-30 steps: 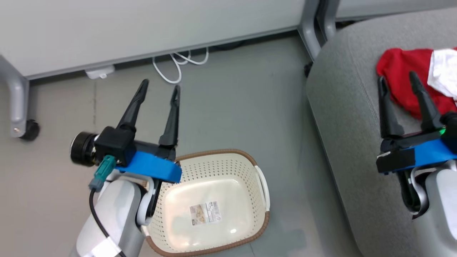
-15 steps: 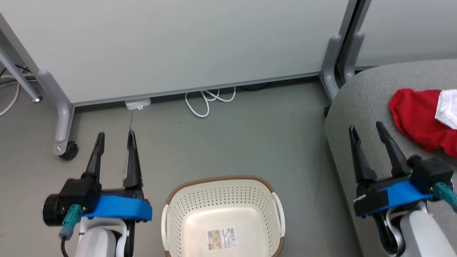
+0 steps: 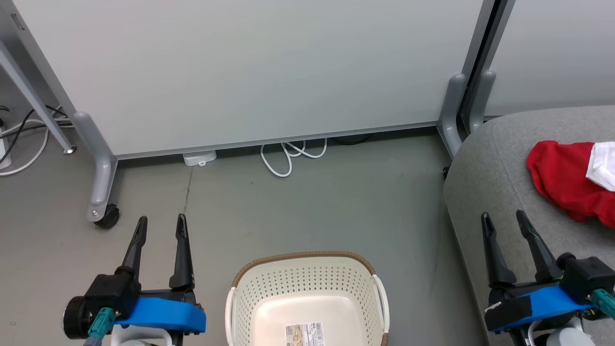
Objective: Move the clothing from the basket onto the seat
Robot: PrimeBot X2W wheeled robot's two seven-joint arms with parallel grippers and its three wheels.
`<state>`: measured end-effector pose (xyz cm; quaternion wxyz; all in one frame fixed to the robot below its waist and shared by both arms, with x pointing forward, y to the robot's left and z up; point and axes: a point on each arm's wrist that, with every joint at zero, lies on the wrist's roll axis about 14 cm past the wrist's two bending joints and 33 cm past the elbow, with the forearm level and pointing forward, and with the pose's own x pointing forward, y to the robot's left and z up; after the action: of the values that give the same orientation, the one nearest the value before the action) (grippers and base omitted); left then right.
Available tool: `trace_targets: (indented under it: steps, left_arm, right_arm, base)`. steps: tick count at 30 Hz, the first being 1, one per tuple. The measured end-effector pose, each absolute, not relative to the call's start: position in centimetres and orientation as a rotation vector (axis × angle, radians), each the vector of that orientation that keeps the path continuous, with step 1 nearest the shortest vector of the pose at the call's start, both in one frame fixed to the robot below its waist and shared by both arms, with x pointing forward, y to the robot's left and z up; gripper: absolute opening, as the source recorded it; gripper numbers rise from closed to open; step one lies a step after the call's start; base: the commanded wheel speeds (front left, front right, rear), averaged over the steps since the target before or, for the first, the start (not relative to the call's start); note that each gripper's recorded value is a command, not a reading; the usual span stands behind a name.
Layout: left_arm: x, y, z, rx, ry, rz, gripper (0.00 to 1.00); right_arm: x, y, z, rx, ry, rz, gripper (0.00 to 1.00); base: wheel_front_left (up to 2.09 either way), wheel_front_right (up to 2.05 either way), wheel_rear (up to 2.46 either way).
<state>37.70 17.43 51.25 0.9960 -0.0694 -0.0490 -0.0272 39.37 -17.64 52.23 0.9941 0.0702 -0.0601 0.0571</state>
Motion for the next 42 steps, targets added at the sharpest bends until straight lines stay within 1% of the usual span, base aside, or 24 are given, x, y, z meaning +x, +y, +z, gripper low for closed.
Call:
trace_targets:
  steps: [17, 18, 24, 42]
  left_arm:
    - [37.0, 17.0, 50.8, -0.147, -0.083, -0.064, 1.0]
    - [36.9, 17.0, 50.6, -0.146, -0.076, -0.064, 0.0]
    - [35.6, 17.2, 47.4, -0.168, 0.028, -0.048, 0.0]
    - [35.9, 18.6, 47.0, -0.484, 0.068, 0.035, 0.0]
  right_arm:
    - [38.3, -17.5, 51.6, 0.161, -0.106, 0.102, 1.0]
    - [38.3, -17.5, 51.5, 0.162, -0.102, 0.102, 0.0]
    - [37.6, -17.5, 49.0, 0.178, -0.019, 0.091, 0.0]
    - [37.6, -18.8, 48.4, 0.491, 0.028, 0.007, 0.0]
  base:
    - [0.0, 0.0, 0.0]
    - [0.0, 0.0, 0.0]
    - [0.0, 0.0, 0.0]
    - [0.0, 0.0, 0.0]
